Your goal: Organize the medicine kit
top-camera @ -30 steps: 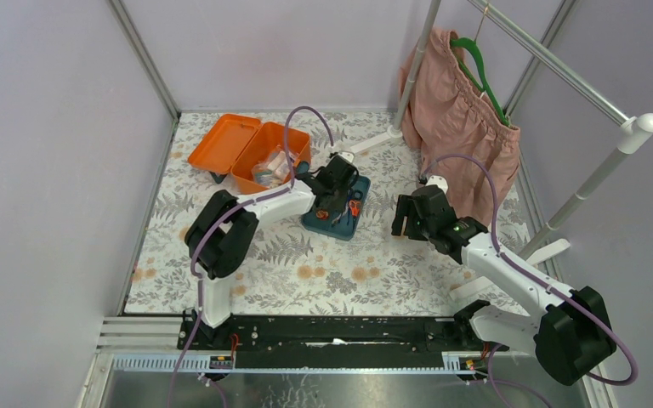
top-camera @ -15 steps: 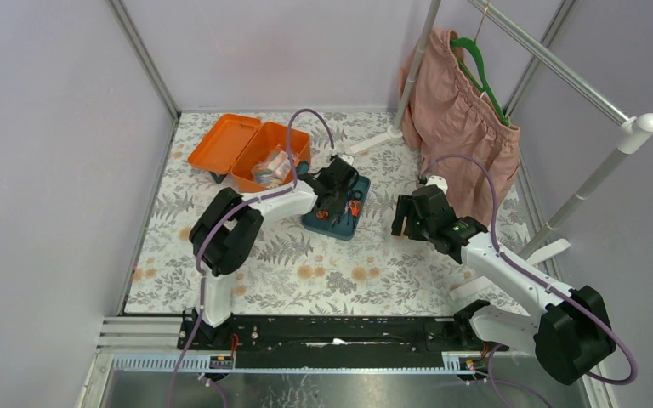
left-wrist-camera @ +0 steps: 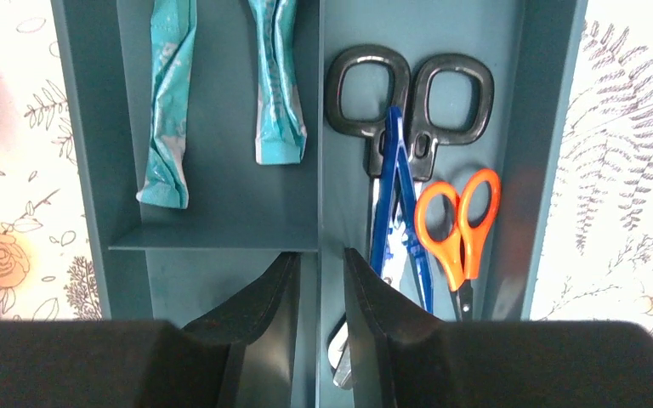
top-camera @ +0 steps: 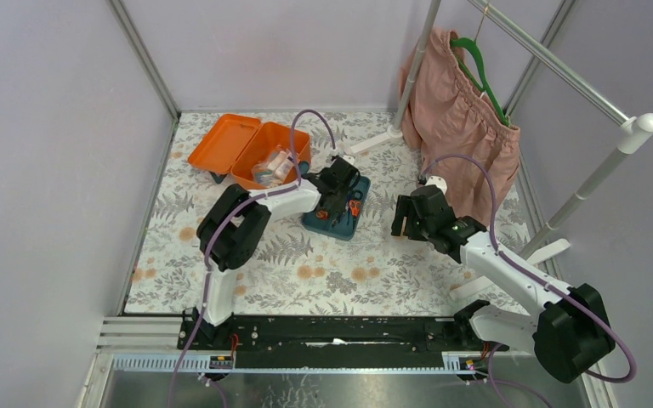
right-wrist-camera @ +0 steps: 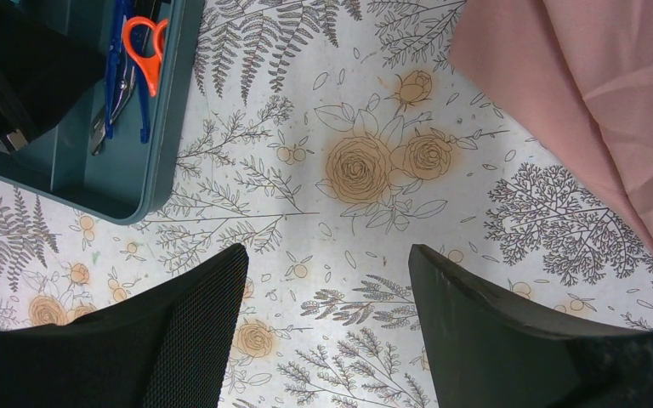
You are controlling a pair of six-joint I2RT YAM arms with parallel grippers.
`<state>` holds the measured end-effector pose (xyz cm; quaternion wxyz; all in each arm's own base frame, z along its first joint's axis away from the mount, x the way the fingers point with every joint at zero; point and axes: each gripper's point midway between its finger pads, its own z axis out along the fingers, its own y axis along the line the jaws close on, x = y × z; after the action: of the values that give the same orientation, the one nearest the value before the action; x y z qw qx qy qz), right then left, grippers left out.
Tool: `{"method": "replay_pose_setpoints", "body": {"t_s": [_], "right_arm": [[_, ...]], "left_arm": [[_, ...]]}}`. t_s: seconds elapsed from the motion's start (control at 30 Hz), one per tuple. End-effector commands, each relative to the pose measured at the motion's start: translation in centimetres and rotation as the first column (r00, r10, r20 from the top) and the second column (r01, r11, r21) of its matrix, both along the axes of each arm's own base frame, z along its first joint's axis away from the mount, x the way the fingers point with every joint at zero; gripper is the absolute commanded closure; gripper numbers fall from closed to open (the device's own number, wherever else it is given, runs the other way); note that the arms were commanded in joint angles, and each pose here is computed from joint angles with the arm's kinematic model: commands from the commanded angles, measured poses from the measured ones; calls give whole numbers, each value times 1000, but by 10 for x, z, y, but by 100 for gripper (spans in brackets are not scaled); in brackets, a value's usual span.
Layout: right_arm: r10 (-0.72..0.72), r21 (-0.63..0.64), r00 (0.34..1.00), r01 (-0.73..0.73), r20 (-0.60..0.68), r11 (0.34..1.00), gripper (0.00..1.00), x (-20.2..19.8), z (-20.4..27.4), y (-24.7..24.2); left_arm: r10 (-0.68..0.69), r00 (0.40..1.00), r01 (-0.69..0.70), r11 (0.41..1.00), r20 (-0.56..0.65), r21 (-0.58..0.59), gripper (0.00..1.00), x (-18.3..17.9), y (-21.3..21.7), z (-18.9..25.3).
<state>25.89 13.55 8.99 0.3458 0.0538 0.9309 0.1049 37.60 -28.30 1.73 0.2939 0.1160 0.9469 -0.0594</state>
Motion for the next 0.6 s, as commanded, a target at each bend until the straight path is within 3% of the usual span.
{"method": "replay_pose_setpoints", "body": {"t_s": [0.0, 0.3, 0.57], "right_arm": [[-5, 10, 1000, 5, 2, 1000, 22, 2, 1, 1], [-1, 5, 1000, 1, 1, 1000, 22, 3, 0, 1], [0, 4, 1000, 0, -6, 1000, 23, 1, -1, 1]], "left_arm": [[5, 999, -4, 1000, 54, -12, 68, 22, -5, 7], [11, 999, -11, 1000, 49, -4, 70, 27, -3, 1], [15, 999, -15, 1000, 50, 2, 85, 30, 0, -1]]}}
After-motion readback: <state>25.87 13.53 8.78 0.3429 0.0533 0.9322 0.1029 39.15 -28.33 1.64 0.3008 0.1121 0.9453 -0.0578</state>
